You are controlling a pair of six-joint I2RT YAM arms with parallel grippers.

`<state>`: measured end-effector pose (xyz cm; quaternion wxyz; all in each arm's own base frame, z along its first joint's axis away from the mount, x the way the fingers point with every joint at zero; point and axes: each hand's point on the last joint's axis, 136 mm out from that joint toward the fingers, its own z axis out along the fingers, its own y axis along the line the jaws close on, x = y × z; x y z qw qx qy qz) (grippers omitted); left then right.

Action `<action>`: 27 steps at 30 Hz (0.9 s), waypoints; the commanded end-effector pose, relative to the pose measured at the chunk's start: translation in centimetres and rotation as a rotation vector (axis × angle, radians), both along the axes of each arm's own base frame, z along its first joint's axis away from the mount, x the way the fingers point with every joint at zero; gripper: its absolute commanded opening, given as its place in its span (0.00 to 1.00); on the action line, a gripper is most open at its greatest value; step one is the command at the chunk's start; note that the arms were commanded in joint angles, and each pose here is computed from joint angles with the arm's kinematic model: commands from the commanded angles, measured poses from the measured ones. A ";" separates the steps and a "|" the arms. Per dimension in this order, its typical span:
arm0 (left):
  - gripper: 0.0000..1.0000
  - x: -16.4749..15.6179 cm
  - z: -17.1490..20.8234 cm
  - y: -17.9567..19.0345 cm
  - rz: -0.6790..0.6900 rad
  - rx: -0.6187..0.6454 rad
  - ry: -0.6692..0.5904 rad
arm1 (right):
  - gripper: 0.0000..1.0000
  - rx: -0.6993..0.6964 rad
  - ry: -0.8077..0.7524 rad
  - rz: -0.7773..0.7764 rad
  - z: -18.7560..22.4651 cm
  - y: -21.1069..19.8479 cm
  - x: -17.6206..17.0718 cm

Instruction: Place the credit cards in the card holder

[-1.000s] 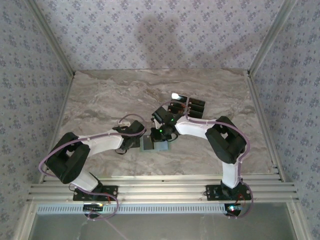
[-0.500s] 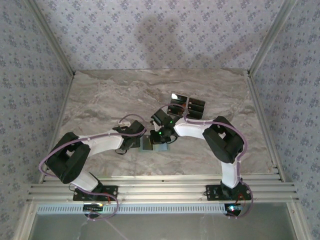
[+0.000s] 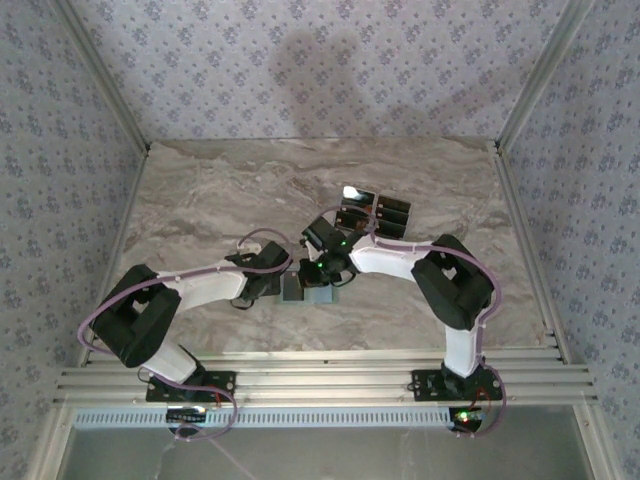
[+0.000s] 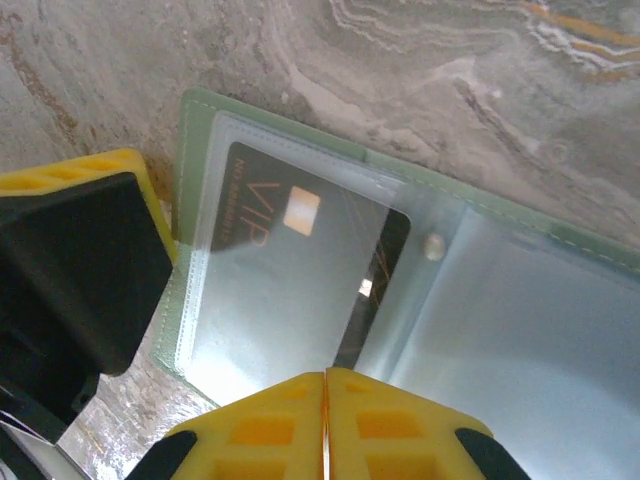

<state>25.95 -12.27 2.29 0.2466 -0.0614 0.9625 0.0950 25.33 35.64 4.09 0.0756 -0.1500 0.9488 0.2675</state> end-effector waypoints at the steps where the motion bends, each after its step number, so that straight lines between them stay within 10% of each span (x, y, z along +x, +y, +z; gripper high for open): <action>1: 1.00 -1.3 -2.2 0.2 -0.016 0.001 0.072 | 0.11 -0.035 0.015 -0.027 -0.6 -1.2 -0.2; 27: 1.00 -1.4 -2.6 0.0 -0.022 -0.003 0.078 | 0.11 -0.005 0.032 -0.004 -1.4 1.1 1.2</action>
